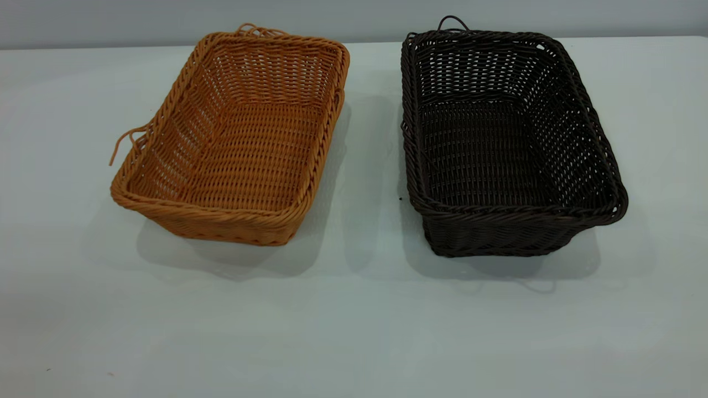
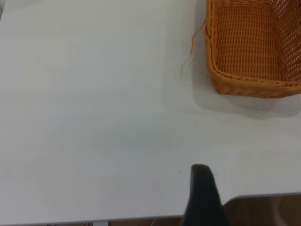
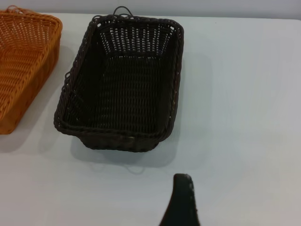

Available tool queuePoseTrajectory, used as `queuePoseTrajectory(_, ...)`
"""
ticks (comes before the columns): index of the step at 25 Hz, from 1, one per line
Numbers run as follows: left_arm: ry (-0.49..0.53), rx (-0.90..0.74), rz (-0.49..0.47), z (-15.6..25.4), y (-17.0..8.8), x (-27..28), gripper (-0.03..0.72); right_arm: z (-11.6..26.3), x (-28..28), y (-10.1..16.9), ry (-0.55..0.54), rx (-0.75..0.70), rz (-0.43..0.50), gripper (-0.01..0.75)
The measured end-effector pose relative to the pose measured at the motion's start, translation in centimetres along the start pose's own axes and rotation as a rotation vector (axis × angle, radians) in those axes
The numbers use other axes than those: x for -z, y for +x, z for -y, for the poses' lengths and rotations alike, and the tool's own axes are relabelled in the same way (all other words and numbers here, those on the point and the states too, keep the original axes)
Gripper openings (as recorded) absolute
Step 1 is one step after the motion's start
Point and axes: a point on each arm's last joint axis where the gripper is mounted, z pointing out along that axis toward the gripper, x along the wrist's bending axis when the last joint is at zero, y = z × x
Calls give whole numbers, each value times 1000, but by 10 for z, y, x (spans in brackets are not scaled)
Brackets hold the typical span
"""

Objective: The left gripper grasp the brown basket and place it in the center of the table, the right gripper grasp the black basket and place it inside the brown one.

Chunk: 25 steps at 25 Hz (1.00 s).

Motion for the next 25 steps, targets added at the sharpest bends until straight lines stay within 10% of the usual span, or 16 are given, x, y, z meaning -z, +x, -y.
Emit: queuePoseTrajectory(25,-21,2,1,-41,-1,-1,467,0,0,3,-3,-18,-37,544)
